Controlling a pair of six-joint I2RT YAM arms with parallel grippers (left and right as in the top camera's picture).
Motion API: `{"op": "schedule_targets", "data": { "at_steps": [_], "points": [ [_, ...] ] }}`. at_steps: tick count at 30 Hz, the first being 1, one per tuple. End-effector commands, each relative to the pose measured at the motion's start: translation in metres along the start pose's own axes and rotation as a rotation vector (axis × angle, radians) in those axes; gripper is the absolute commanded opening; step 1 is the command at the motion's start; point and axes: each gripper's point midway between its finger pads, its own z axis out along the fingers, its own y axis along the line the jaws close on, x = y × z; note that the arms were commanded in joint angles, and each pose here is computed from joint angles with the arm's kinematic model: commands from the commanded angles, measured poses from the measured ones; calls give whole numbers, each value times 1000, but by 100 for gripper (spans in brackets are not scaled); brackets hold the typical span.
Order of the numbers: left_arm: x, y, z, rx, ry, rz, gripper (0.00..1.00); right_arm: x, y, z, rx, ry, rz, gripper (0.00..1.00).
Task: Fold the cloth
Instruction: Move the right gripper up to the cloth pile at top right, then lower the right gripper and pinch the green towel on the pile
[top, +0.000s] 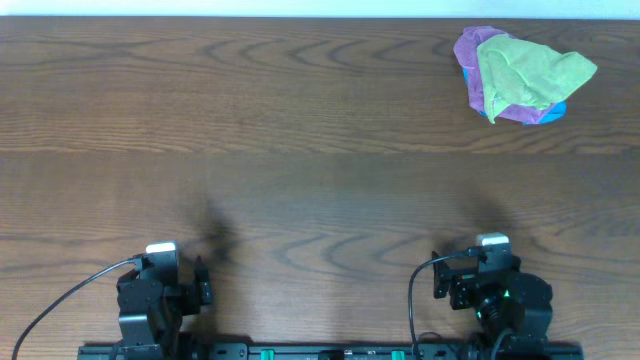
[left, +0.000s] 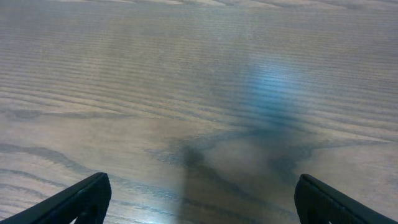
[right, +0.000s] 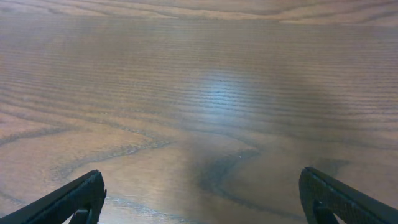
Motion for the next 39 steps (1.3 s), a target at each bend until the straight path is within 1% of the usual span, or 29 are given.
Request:
{"op": "schedule_targets", "data": {
  "at_steps": [1,5,10,14,18,21,24,28,31,35,39],
  "points": [
    [17,2,1,-10,61,33,95,4,1,2,-4,5,8,99],
    [17,2,1,-10,61,33,96,3,1,2,-4,4,5,99],
    [16,2,1,-10,60,33,95,-8,-1,0,6,-34,2,99],
    [16,2,1,-10,60,33,95,-19,-9,-7,51,-18,35,99],
    [16,2,1,-10,60,33,95,-39,-19,-18,102,28,61,99],
    [16,2,1,-10,60,33,95,-63,-29,-23,137,78,91,99],
    [16,2,1,-10,60,33,95,-101,-43,-22,168,159,134,99],
    [16,2,1,-10,60,33,95,-145,-59,-11,182,231,166,99],
    [17,2,1,-10,61,33,95,-187,-80,9,195,291,196,99],
    [17,2,1,-10,61,33,95,-230,-105,37,207,299,186,99],
    [17,2,1,-10,61,33,95,-260,-135,64,233,278,199,99]
  ]
}}
